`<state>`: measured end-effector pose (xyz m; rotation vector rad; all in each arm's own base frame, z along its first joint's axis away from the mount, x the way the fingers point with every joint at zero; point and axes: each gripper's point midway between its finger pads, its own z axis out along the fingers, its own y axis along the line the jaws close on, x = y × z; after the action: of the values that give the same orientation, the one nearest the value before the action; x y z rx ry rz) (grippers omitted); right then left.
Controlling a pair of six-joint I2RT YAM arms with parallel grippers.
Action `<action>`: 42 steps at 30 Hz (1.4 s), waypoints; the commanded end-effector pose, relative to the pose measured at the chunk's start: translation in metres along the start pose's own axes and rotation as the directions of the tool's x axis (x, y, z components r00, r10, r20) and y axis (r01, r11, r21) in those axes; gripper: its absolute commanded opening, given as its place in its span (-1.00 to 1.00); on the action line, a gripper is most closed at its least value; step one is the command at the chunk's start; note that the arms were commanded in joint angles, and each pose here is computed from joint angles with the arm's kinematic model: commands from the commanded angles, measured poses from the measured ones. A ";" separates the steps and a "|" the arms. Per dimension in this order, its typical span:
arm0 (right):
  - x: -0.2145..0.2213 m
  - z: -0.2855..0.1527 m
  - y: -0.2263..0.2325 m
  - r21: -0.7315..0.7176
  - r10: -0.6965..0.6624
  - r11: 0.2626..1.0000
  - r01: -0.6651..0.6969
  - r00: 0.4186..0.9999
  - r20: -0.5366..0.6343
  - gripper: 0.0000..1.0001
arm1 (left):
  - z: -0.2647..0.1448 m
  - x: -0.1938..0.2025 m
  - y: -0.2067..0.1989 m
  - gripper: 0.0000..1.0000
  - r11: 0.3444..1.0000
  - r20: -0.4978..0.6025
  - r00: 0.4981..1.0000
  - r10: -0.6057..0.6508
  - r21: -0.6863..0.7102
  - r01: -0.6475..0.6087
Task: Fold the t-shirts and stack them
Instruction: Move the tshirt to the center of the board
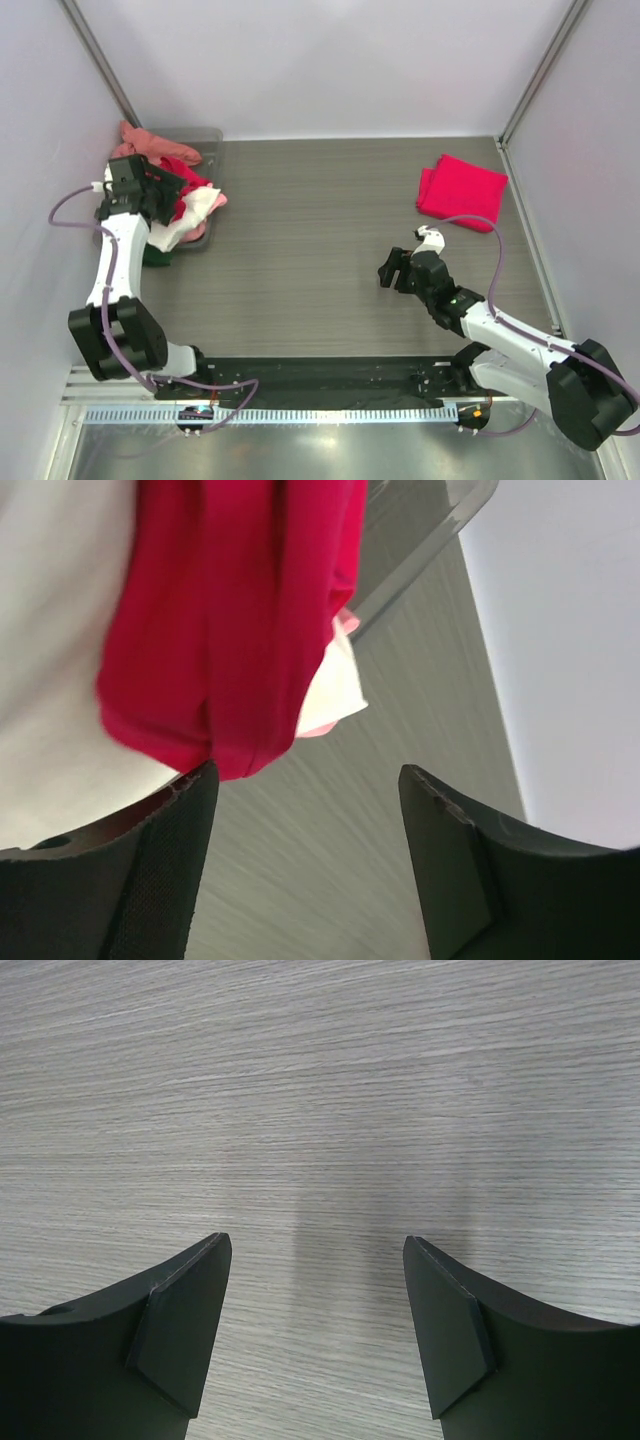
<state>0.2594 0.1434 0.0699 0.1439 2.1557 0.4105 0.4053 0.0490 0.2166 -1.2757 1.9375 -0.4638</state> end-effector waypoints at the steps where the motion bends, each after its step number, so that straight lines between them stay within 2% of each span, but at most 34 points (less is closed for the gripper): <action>1: -0.016 0.001 0.011 -0.030 -0.001 1.000 0.003 0.999 0.042 0.51 | -0.044 -0.021 -0.009 0.50 0.994 0.181 0.979 0.090 0.042 -0.099; 3: -0.016 0.001 0.011 -0.029 -0.003 1.000 0.005 0.999 0.041 0.52 | -0.059 -0.020 0.002 0.57 0.991 0.249 0.960 0.129 -0.009 -0.131; 7: -0.016 0.001 0.011 -0.031 -0.001 1.000 0.003 0.999 0.041 0.51 | -0.079 -0.017 0.021 0.59 0.986 0.305 0.937 0.169 -0.052 -0.161; 9: -0.015 0.002 0.011 -0.028 -0.003 1.000 0.004 0.999 0.036 0.51 | -0.090 -0.020 0.032 0.69 0.984 0.343 0.923 0.176 -0.078 -0.158; 10: -0.015 0.002 0.011 -0.029 -0.003 1.000 0.004 0.999 0.038 0.51 | -0.091 -0.019 0.037 0.97 0.984 0.347 0.921 0.178 -0.090 -0.157; 12: -0.015 0.002 0.011 -0.027 -0.003 1.000 0.004 0.999 0.037 0.52 | -0.091 -0.018 0.050 0.99 0.982 0.357 0.918 0.172 -0.130 -0.133; 16: -0.016 0.001 0.010 -0.027 -0.002 1.000 0.003 0.999 0.042 0.52 | -0.080 -0.016 0.081 0.99 0.967 0.337 0.930 0.146 -0.246 -0.063; 20: -0.016 0.001 0.010 -0.026 -0.001 1.000 0.002 0.999 0.041 0.52 | -0.049 -0.004 0.106 0.99 0.947 0.247 0.965 0.087 -0.322 -0.003; 21: -0.016 0.001 0.009 -0.022 0.000 1.000 0.001 0.999 0.043 0.52 | -0.045 -0.004 0.111 0.94 0.938 0.249 0.965 0.076 -0.347 0.016; 23: -0.017 0.001 0.009 -0.021 -0.002 1.000 0.003 0.999 0.046 0.52 | -0.036 -0.004 0.116 0.72 0.930 0.252 0.965 0.070 -0.367 0.029; 24: -0.017 0.001 0.010 -0.023 0.000 1.000 0.001 0.999 0.045 0.52 | -0.030 -0.004 0.119 0.59 0.924 0.250 0.966 0.064 -0.380 0.037; 25: -0.017 0.001 0.010 -0.022 -0.001 1.000 0.002 0.999 0.047 0.51 | -0.026 -0.004 0.119 0.35 0.925 0.258 0.965 0.044 -0.376 0.059; 27: -0.017 0.001 0.009 -0.021 0.001 1.000 0.000 0.999 0.048 0.52 | -0.018 -0.005 0.115 0.08 0.935 0.261 0.965 0.017 -0.346 0.077; 28: -0.017 0.001 0.010 -0.024 0.000 1.000 0.001 0.999 0.046 0.52 | -0.017 -0.010 0.112 -0.42 0.941 0.272 0.962 0.015 -0.329 0.079; 30: -0.017 0.000 0.010 -0.025 0.000 1.000 0.001 0.999 0.045 0.52 | -0.022 -0.024 0.105 -0.94 0.948 0.312 0.950 -0.001 -0.302 0.100; 33: -0.018 0.000 0.009 -0.022 0.001 1.000 0.000 0.999 0.049 0.52 | -0.045 -0.034 0.090 -1.00 0.961 0.348 0.937 -0.009 -0.256 0.105; 36: -0.018 0.000 0.009 -0.021 0.001 1.000 0.000 0.999 0.050 0.52 | -0.088 -0.049 0.053 -1.00 0.991 0.401 0.916 -0.017 -0.116 0.069; 37: -0.018 0.001 0.009 -0.020 -0.001 1.000 0.002 0.999 0.049 0.52 | -0.119 -0.060 0.031 -1.00 0.998 0.445 0.895 -0.033 -0.035 0.054; 39: -0.017 0.001 0.009 -0.018 0.000 1.000 0.001 0.999 0.046 0.52 | -0.154 -0.070 0.008 -0.99 0.999 0.482 0.875 -0.036 0.047 0.015; 40: -0.017 0.001 0.009 -0.019 -0.001 1.000 0.001 0.999 0.045 0.52 | -0.173 -0.075 -0.005 -0.99 0.996 0.505 0.862 -0.042 0.094 -0.007; 41: -0.017 0.001 0.009 -0.018 0.002 1.000 -0.001 0.999 0.046 0.52 | -0.209 -0.084 -0.033 -0.99 0.982 0.531 0.845 -0.064 0.186 -0.043; 42: -0.017 0.000 0.009 -0.020 0.000 1.000 0.001 0.999 0.047 0.52 | -0.224 -0.086 -0.047 -1.00 0.972 0.532 0.845 -0.055 0.223 -0.077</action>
<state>0.2587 0.1437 0.0672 0.1408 2.1663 0.4079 0.3043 0.0950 0.3231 -1.2842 1.5370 -0.1753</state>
